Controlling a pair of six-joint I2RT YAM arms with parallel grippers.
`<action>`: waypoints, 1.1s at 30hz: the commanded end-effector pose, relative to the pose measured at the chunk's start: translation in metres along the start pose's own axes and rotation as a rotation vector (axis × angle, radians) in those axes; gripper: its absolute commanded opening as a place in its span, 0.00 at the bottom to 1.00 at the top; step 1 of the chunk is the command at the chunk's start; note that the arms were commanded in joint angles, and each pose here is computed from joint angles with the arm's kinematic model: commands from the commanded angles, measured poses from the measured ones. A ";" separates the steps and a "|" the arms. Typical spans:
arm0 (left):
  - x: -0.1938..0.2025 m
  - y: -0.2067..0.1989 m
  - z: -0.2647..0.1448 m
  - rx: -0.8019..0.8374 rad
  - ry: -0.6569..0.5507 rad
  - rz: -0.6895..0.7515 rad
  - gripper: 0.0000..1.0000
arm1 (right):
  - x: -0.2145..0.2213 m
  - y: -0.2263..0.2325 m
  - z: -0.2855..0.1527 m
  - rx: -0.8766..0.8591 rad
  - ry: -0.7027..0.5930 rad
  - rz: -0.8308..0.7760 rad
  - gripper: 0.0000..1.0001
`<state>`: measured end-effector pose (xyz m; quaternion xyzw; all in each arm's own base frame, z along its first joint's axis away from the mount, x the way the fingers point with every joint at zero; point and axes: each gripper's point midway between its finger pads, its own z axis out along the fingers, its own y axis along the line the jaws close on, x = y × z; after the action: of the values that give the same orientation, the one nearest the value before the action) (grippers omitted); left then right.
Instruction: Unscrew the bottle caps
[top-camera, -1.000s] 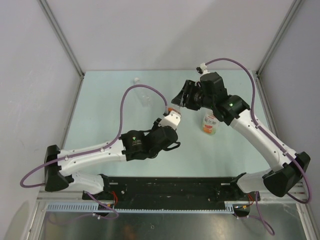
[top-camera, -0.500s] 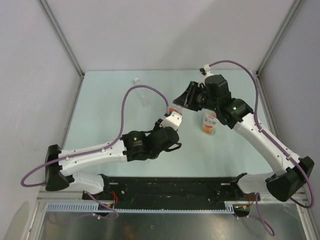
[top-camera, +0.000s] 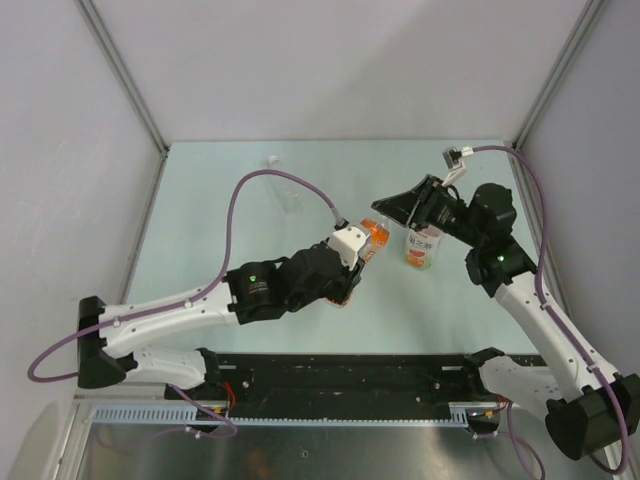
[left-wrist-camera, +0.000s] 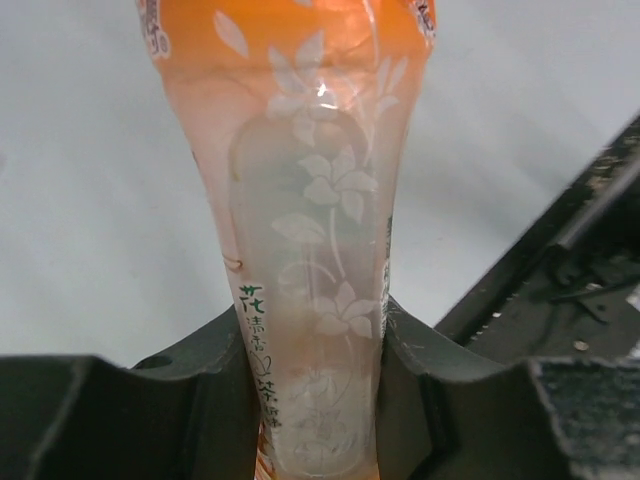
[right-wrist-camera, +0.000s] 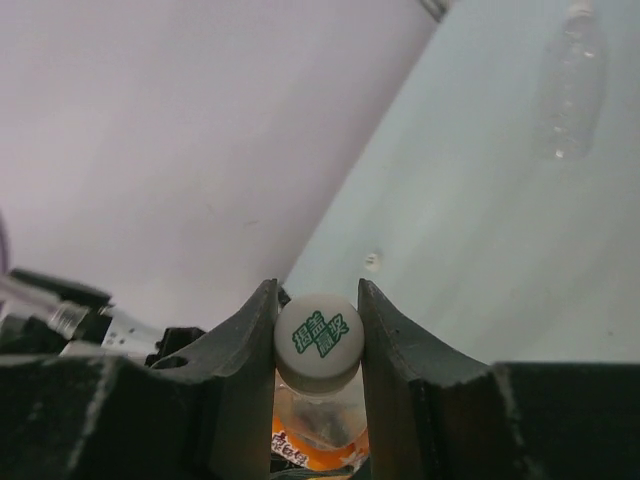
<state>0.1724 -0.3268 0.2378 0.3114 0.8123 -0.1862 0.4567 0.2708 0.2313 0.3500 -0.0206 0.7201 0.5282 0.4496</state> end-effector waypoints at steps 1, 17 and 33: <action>-0.008 -0.050 -0.028 0.341 -0.053 0.031 0.00 | -0.047 0.067 -0.027 -0.332 -0.174 -0.164 0.00; 0.007 -0.087 -0.043 0.596 -0.045 0.070 0.00 | -0.043 0.099 -0.056 -0.666 -0.162 -0.165 0.03; 0.003 -0.007 -0.031 0.173 -0.143 -0.064 0.00 | -0.047 0.045 -0.034 -0.334 -0.197 -0.132 0.15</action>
<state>0.1200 -0.3377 0.2402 0.3843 0.7505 -0.3302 0.4242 0.2400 0.2113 0.4262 -0.1174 0.5388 0.6564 0.5148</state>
